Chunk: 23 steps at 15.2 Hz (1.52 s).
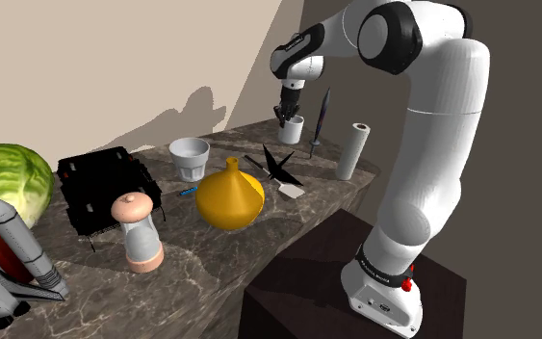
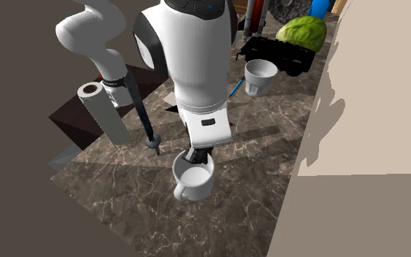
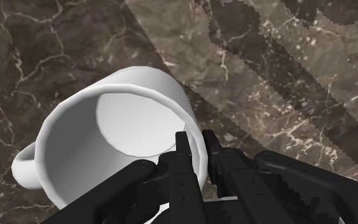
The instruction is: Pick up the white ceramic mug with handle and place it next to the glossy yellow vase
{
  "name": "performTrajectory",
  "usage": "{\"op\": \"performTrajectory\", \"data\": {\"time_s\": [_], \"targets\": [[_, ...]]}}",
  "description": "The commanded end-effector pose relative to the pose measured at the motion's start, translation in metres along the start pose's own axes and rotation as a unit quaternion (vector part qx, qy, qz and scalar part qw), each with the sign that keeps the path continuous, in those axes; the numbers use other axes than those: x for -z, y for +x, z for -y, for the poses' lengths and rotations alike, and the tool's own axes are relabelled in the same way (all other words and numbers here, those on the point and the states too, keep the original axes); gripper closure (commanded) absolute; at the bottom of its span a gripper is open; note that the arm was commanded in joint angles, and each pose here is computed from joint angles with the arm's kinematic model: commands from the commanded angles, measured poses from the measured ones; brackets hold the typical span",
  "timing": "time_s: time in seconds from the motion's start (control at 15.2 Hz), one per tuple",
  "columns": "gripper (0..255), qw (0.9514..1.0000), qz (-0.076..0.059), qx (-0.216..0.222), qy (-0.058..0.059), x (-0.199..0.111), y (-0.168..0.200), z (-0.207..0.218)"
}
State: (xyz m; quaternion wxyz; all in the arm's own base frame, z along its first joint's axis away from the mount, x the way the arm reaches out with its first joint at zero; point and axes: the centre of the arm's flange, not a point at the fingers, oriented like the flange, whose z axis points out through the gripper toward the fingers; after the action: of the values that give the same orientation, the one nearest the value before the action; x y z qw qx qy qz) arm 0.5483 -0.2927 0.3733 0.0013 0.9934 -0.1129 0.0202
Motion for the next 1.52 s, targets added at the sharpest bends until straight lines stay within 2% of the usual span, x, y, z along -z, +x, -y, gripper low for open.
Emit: {"op": "performTrajectory", "data": {"time_s": [0.0, 1.45], "targets": [[255, 1.0000, 0.000, 0.000, 0.000, 0.010, 0.000, 0.000], [255, 1.0000, 0.000, 0.000, 0.000, 0.126, 0.005, 0.000]]}}
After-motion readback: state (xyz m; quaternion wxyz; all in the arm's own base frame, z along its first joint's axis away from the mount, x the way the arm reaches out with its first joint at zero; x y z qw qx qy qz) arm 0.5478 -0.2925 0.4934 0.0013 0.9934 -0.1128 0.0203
